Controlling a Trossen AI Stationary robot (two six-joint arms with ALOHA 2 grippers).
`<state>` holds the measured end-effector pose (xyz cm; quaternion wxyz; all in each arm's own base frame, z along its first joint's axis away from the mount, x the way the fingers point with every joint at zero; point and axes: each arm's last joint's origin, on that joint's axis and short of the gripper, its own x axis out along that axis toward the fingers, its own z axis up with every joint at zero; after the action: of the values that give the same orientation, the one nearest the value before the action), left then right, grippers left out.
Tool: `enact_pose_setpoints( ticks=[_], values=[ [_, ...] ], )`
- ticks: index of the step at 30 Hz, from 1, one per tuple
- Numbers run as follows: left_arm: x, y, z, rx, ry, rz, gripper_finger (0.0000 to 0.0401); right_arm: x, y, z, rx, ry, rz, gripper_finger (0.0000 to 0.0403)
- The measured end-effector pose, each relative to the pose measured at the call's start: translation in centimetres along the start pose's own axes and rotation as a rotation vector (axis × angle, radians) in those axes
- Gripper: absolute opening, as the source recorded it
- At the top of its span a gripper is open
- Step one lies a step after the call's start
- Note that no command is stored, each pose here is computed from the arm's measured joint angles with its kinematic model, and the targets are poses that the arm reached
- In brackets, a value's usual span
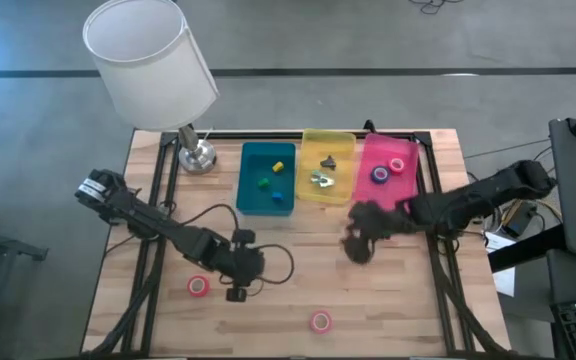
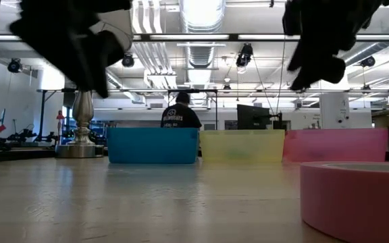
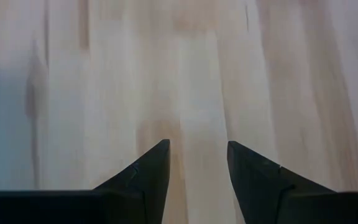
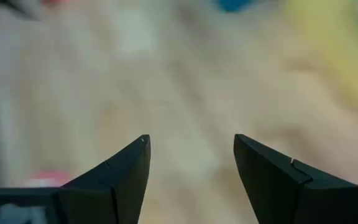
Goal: Pick and place Stapler, Stapler remover, tape
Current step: Put the pink tape on the pink bin
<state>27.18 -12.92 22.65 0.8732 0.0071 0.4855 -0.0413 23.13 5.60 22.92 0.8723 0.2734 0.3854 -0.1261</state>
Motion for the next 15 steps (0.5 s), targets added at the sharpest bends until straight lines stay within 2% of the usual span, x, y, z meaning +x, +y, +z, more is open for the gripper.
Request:
enact_pose_setpoints(
  ticks=[4,12,15],
  values=[
    [-0.3,-0.8,-1.5,-0.03,0.103,0.02,0.0163,1.3,3.3,-1.9,0.047,-0.001,0.14,0.0224],
    [-0.9,-1.9,-3.8,-0.05,0.261,0.076,0.0163,4.1,7.8,-5.6,0.024,0.105,0.398,0.0224],
    [-1.0,-1.9,-4.0,-0.062,0.272,0.089,0.0163,5.7,8.5,-6.4,0.04,0.133,0.399,0.0224]
  ],
)
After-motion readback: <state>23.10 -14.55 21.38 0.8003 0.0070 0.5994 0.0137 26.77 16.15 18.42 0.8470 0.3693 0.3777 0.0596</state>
